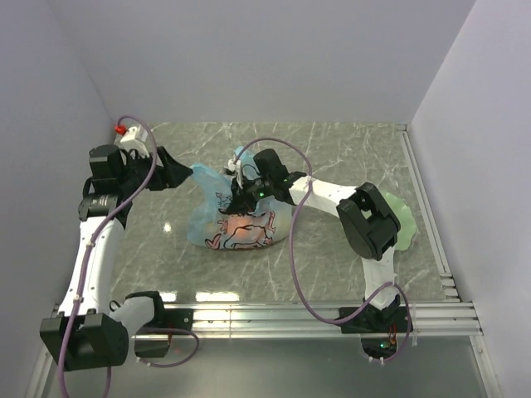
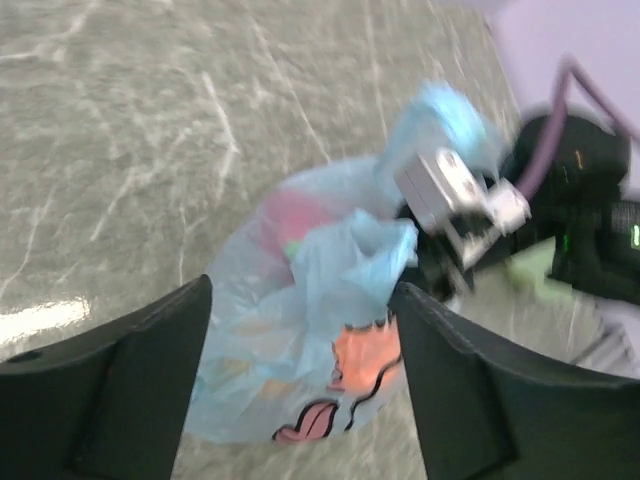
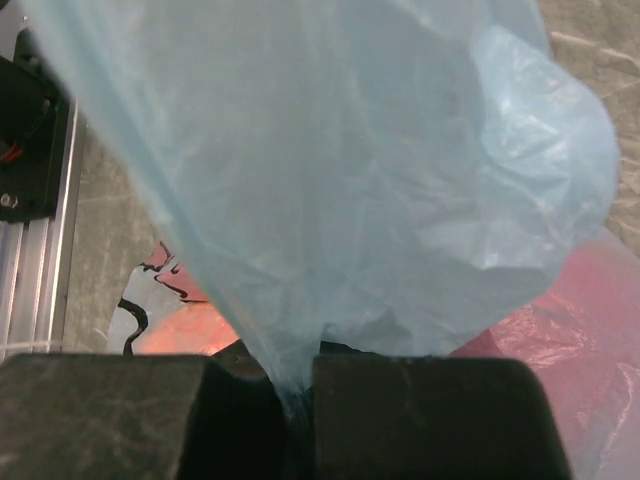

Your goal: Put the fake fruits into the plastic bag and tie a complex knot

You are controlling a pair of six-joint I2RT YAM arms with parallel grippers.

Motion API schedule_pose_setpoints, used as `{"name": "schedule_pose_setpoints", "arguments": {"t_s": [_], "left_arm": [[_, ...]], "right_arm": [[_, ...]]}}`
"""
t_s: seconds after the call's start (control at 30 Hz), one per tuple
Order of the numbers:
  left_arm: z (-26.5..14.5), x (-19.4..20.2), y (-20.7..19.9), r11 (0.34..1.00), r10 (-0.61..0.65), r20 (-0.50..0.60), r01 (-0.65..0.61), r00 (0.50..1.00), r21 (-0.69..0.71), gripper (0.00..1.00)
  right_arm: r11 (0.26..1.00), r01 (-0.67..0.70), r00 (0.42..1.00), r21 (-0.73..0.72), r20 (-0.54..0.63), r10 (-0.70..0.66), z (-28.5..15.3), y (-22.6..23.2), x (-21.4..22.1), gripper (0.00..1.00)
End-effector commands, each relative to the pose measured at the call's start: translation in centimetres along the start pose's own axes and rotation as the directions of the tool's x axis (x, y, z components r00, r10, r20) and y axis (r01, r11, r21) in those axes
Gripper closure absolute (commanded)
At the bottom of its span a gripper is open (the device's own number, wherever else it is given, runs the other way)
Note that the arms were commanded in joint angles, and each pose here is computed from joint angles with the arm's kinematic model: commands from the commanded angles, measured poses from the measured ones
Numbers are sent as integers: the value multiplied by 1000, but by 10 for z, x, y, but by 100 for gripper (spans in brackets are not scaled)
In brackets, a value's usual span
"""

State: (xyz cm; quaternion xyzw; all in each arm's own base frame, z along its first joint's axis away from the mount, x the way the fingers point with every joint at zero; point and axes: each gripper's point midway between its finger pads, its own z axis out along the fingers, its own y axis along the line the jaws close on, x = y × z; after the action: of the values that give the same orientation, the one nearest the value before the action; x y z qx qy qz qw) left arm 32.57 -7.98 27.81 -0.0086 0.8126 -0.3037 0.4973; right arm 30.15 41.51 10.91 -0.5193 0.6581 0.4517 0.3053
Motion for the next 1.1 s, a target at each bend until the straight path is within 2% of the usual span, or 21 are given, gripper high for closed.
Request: {"name": "schedule_pose_setpoints", "arguments": {"t_s": [0.0, 0.13, 0.17, 0.27, 0.43, 0.47, 0.5, 0.57, 0.63, 0.67, 0.7, 0.8, 0.83, 0.9, 0.93, 0.97, 1.0, 1.03, 1.07], "left_arm": [[-22, 22, -32, 970, 167, -37, -158, 985, 185, 18], [-20, 49, -32, 944, 206, -36, -190, 978, 269, 16], [-21, 52, -36, 933, 215, -24, -198, 976, 300, 8], [-16, 58, -34, 905, 268, 25, -260, 963, 336, 7], [-5, 67, -28, 802, 438, 114, -445, 892, 399, 9], [0, 69, -26, 794, 440, 113, -445, 891, 414, 7], [1, 72, -32, 754, 463, 134, -469, 876, 461, 1], [13, 76, -39, 716, 484, 139, -483, 864, 505, 1], [22, 78, -43, 706, 479, 133, -471, 868, 529, 1], [26, 76, -52, 679, 493, 163, -495, 855, 542, 1], [29, 76, -54, 678, 491, 166, -495, 855, 543, 1], [41, 76, -56, 692, 480, 159, -484, 863, 536, 12], [45, 78, -54, 726, 436, 121, -428, 892, 538, 26], [49, 77, -52, 755, 400, 95, -386, 912, 529, 39], [51, 78, -50, 767, 386, 82, -368, 919, 526, 54], [52, 79, -49, 774, 376, 70, -354, 924, 524, 63], [51, 83, -48, 782, 368, 40, -333, 929, 527, 74], [52, 89, -45, 791, 364, 11, -315, 931, 525, 95], [52, 92, -42, 800, 359, -10, -302, 933, 518, 99]], "right_arm": [[997, 76, 997, -34, 27, -75, -8, 7, -24, 100], [990, 116, 993, -77, 45, -113, -11, 16, -33, 100], [989, 106, 994, -104, 36, -102, -12, 20, -30, 100], [979, 139, 990, -148, 39, -135, -13, 28, -32, 100], [954, 215, 977, -208, 53, -208, -19, 39, -34, 100], [953, 213, 977, -216, 47, -207, -20, 40, -33, 100], [949, 215, 977, -229, 51, -209, -20, 42, -32, 100], [945, 222, 975, -239, 48, -217, -17, 45, -34, 100], [941, 231, 973, -246, 48, -226, -15, 44, -37, 100], [943, 222, 975, -249, 44, -218, -14, 45, -36, 100], [944, 217, 976, -247, 43, -213, -13, 43, -36, 100], [944, 226, 974, -242, 46, -221, -12, 45, -41, 100], [944, 224, 975, -243, 42, -220, -11, 47, -39, 100], [945, 239, 971, -224, 23, -240, -10, 48, -36, 100], [946, 236, 971, -222, 12, -239, -10, 48, -31, 100], [952, 236, 971, -195, 6, -240, -8, 44, -30, 97], [957, 231, 972, -174, 5, -234, -9, 42, -32, 92], [967, 202, 979, -156, -5, -206, -9, 40, -32, 87], [972, 199, 979, -122, -17, -203, -9, 35, -33, 69]]}}
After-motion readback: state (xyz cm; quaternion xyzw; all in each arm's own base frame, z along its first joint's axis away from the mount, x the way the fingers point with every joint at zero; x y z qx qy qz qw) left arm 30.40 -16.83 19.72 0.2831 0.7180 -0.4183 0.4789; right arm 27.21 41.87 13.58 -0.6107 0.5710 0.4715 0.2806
